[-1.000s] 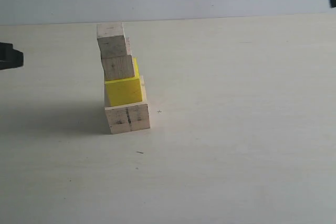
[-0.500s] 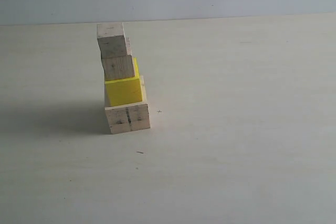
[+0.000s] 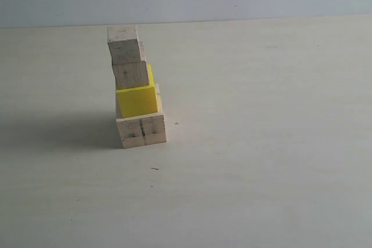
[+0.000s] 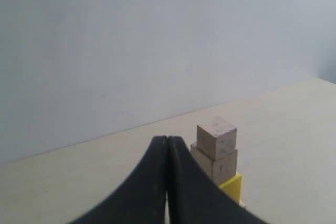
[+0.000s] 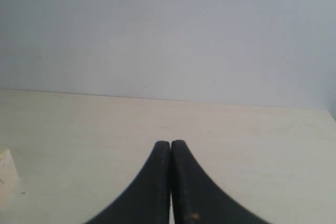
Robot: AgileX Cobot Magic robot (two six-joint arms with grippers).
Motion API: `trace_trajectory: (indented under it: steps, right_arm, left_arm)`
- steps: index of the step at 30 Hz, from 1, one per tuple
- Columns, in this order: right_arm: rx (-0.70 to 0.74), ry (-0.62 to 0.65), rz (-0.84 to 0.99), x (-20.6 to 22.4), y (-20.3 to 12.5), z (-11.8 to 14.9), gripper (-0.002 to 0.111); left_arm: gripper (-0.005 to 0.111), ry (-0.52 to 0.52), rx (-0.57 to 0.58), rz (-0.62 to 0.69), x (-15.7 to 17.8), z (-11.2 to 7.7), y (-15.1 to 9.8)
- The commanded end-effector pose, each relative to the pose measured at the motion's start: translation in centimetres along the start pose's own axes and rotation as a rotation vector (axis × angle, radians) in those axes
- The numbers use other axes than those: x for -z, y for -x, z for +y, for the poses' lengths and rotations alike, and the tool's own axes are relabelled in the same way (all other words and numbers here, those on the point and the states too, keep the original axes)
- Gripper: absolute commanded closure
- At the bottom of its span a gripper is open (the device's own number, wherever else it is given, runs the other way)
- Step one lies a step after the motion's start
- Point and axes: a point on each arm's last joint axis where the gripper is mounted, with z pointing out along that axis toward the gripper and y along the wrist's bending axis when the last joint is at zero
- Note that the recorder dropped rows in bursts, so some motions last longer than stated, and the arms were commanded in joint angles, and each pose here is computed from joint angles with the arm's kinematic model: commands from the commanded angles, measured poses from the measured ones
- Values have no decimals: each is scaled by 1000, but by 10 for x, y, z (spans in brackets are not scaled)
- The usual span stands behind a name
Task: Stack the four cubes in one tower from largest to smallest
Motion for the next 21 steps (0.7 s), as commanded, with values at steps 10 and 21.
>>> trace_trajectory:
  steps: [10,21]
  right_arm:
    - [93,80,-143,-20,-37,13,108]
    - [121,83,-158,-24,-41,14,108]
  left_arm:
    - [107,73,-37,-91,12,1,-18]
    - [107,70,-37,-84,11,1,-19]
